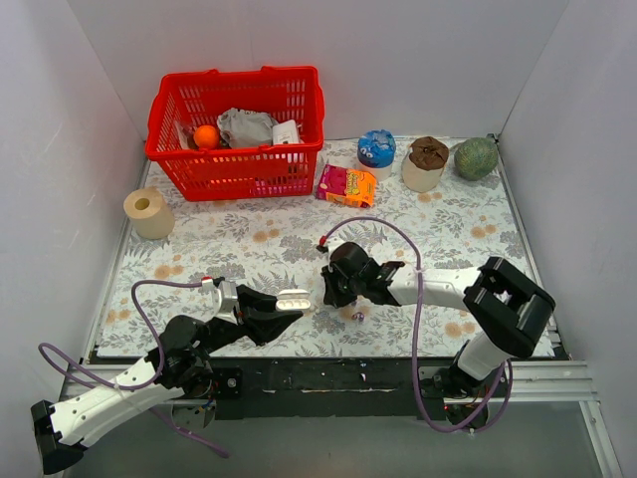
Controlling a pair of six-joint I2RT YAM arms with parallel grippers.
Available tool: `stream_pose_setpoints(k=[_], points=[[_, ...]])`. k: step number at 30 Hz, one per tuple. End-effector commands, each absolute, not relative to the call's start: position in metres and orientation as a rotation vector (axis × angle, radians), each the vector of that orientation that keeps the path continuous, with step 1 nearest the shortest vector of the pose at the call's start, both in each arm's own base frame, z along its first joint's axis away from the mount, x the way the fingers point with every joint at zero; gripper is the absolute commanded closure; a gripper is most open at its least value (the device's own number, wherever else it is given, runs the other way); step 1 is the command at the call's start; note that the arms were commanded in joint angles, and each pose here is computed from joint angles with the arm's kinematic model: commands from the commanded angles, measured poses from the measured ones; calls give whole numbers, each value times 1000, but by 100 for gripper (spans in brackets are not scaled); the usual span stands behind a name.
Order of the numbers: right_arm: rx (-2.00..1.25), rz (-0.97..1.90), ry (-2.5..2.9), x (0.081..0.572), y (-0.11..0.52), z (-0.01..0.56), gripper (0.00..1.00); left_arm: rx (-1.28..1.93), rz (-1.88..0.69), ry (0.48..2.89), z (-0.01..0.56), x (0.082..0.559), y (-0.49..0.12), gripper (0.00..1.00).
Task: Insert the wireless bluetooth earbuds into the charging case
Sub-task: Pick up the earbud from the center of the board.
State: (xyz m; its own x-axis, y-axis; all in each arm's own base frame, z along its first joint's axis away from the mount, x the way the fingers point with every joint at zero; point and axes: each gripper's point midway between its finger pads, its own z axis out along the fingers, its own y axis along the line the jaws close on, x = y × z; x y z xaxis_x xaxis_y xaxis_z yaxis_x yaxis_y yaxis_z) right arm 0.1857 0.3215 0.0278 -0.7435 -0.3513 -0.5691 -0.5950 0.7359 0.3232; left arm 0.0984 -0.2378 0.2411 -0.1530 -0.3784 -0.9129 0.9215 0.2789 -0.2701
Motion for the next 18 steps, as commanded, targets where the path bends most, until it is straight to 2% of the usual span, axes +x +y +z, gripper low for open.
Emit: stream_pose_setpoints(k=[1, 3, 9, 13, 18], points=[[-688, 658, 2401, 192, 313, 52, 98, 586, -1271, 1202, 253, 97, -236, 100], [-703, 637, 2338, 199, 311, 73, 99, 585, -1267, 1202, 253, 97, -236, 100], [-792, 650, 2018, 201, 293, 196, 99, 593, -1253, 1178, 262, 98, -236, 100], [-992, 831, 1711, 158, 284, 295, 99, 630, -1246, 1135, 267, 97, -241, 100], [-1235, 1024, 1525, 98, 278, 348, 99, 741, -1255, 1030, 275, 86, -252, 100]])
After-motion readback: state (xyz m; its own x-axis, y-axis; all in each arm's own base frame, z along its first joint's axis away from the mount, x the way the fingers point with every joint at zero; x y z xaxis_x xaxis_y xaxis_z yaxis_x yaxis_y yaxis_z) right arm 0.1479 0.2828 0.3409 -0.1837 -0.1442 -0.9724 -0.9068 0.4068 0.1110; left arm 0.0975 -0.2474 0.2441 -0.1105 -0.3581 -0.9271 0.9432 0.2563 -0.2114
